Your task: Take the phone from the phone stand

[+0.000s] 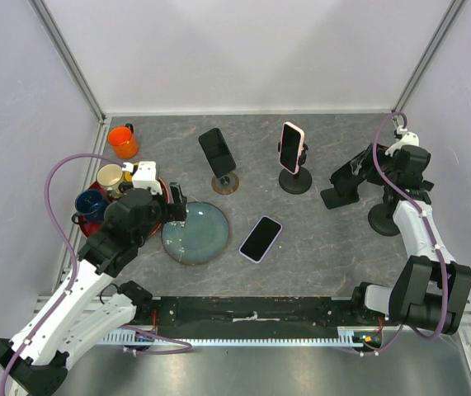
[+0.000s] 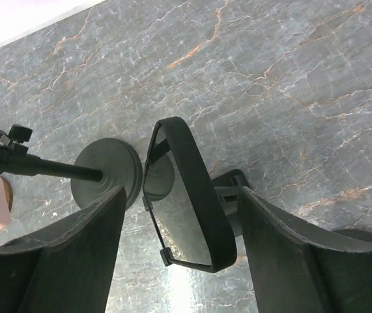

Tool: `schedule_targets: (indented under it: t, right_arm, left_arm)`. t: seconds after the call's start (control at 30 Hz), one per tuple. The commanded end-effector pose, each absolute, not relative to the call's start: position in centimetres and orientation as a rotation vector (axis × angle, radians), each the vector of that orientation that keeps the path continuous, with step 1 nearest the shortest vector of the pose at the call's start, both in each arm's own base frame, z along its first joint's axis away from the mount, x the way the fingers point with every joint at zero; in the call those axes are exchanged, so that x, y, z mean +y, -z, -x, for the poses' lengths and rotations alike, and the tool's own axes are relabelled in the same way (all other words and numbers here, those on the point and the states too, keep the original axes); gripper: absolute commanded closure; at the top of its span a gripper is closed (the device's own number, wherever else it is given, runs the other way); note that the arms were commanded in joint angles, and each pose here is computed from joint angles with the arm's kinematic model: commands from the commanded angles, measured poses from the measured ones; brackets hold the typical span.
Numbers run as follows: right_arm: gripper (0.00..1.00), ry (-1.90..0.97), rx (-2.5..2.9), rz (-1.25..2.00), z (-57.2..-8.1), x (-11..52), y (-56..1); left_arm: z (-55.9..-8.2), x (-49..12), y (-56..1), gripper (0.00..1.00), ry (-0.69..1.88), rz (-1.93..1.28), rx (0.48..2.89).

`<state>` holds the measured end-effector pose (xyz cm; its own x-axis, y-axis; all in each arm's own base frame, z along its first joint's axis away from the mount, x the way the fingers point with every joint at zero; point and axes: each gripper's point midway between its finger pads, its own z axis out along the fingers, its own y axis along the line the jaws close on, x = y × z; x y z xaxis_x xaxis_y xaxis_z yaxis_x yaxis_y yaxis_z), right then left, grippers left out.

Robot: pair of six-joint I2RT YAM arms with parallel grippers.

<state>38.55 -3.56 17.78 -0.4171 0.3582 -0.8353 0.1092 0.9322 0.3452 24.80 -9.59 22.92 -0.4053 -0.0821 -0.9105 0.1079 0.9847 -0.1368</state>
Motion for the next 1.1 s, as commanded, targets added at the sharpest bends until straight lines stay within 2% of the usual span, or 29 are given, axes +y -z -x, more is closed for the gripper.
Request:
schedule_targets:
  t: [0.0, 0.07, 0.2, 0.43, 0.57, 0.67, 1.07]
  right_arm:
    - [0.29, -0.333, 1.967, -0.308, -38.9, -3.1, -18.4]
    - [0.34, -0.333, 1.971, -0.307, -38.7, -3.1, -18.2]
    - [0.52, -0.328, 1.969, -0.305, -38.5, -3.2, -18.2]
    - [0.76, -0.316, 1.898, -0.261, -38.7, -3.2, -20.4]
    - [0.95, -0.321, 1.860, -0.229, -38.5, -2.9, -21.5]
    - [0.98, -0.338, 1.819, -0.193, -38.4, -2.4, -22.8]
    - [1.00, -0.415, 1.647, -0.105, -37.3, -0.4, -28.1]
  left_arm:
    - [-25.1, -9.9, -23.2, 0.03, 0.218, -0.044, 1.957]
    - [-25.1, -9.9, -23.2, 0.03, 0.219, -0.043, 1.957]
    - [-25.1, -9.9, -23.2, 0.03, 0.223, -0.044, 1.957]
    - [-25.1, -10.0, -23.2, 0.03, 0.224, -0.045, 1.959]
    - [-25.1, -10.0, -23.2, 0.03, 0.224, -0.045, 1.959]
    - [-25.1, -10.0, -23.1, 0.03, 0.225, -0.048, 1.962]
    - [-25.1, -10.1, -23.0, 0.03, 0.226, -0.048, 1.967]
